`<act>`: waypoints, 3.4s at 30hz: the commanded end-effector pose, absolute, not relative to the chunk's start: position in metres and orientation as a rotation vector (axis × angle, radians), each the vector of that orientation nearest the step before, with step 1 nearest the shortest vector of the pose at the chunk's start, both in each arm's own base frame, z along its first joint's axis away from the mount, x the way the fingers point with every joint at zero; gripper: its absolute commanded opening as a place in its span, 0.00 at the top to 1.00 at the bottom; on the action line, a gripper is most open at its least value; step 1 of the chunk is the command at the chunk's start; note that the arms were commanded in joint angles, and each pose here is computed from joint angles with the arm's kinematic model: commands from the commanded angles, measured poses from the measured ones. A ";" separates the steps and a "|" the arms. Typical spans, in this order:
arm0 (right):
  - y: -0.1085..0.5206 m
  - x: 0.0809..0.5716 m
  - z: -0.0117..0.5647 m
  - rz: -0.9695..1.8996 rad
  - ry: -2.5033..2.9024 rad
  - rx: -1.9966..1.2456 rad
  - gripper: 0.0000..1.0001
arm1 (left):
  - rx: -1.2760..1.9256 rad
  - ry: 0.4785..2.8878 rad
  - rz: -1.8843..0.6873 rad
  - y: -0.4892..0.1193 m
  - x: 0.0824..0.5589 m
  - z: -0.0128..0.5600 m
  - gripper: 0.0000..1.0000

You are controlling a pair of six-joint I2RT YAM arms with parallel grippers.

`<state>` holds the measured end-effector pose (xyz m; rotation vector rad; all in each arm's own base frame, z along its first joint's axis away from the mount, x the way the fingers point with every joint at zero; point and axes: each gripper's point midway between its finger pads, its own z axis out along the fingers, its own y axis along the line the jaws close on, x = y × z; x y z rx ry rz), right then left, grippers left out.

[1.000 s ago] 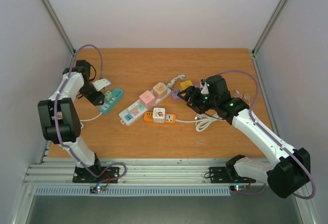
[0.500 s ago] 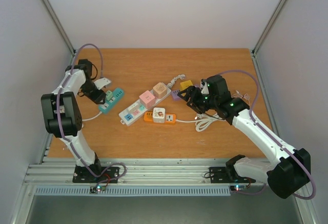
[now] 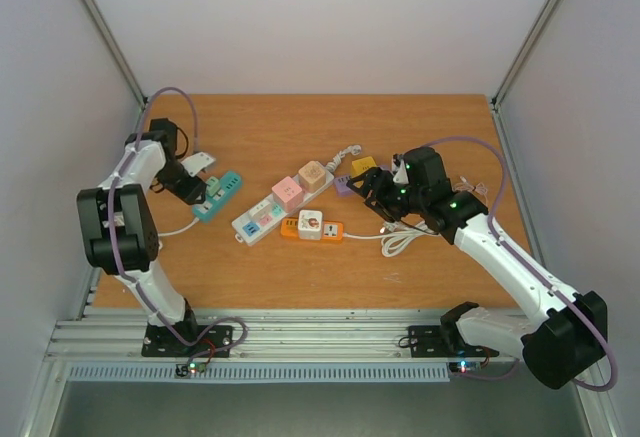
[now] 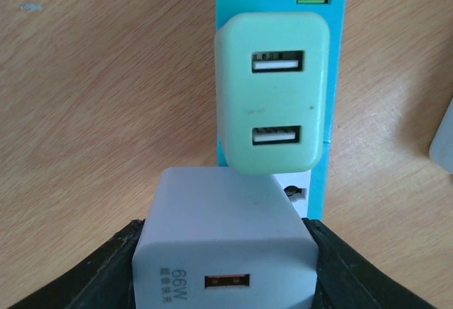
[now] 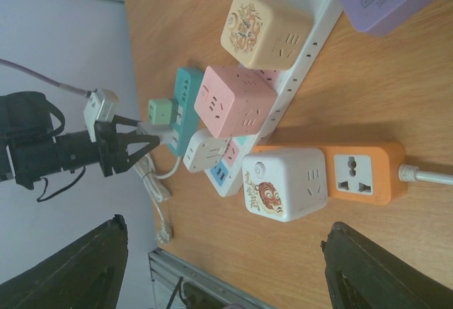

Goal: Insert the plug

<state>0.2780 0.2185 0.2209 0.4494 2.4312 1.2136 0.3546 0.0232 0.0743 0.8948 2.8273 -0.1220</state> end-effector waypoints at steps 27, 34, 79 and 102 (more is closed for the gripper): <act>0.217 0.276 0.232 1.217 2.392 0.425 0.24 | 0.876 2.582 -0.265 -0.022 0.364 0.114 0.01; 0.216 0.276 0.231 1.205 2.395 0.418 0.24 | 0.750 2.426 -0.125 -0.016 0.379 0.179 0.01; -0.021 0.267 0.204 -0.026 2.384 0.922 0.12 | -0.211 2.094 -0.557 -0.050 0.209 0.289 0.01; -0.119 0.347 0.058 0.024 2.564 1.433 0.29 | -0.124 2.091 -0.564 -0.058 0.206 0.287 0.01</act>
